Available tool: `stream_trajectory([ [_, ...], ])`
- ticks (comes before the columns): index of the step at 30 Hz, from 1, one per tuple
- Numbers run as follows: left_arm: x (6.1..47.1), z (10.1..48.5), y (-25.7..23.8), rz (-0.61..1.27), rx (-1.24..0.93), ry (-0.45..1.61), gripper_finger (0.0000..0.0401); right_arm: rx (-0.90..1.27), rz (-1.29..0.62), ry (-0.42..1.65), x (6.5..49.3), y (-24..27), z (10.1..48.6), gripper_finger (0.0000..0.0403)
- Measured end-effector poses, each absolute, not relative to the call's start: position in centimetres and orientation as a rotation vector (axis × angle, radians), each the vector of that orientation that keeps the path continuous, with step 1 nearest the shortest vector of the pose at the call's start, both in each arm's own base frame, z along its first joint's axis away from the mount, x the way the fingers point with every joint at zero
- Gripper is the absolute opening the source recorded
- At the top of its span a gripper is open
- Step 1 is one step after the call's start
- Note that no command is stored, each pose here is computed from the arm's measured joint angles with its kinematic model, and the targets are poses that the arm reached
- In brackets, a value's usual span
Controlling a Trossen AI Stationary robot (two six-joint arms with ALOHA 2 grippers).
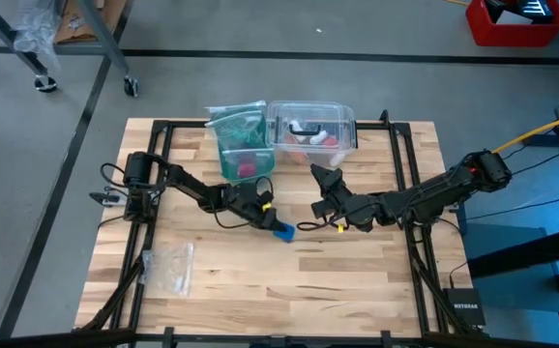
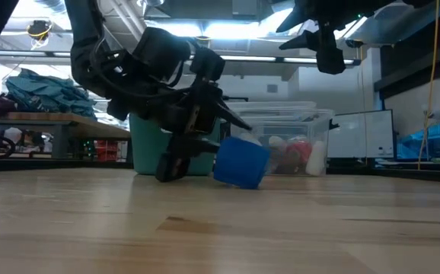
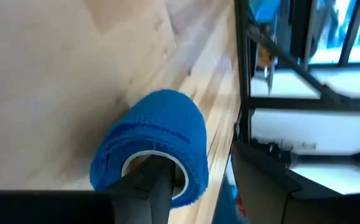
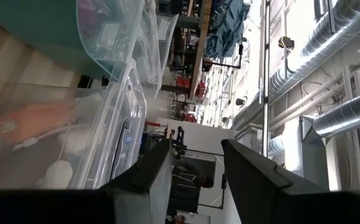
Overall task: Roll bandage
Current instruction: Put the blue bandage on the table
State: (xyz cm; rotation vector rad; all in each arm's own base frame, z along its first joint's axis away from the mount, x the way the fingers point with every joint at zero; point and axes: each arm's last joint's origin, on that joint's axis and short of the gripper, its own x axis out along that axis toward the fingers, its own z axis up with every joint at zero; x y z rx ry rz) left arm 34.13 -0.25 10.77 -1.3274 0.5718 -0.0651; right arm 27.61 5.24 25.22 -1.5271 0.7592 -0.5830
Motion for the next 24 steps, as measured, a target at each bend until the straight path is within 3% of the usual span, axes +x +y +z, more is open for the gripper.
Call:
stream_trajectory([
  [12,33.6,11.5,1.1,-0.068,-1.231,0.569,0.0144,-1.549,-0.563,0.784,27.6,5.2,24.9,0.0147],
  [24,28.6,12.7,1.4,0.095,-1.193,0.575,0.0114,-1.558,-0.555,0.792,27.5,5.2,24.8,0.0147],
])
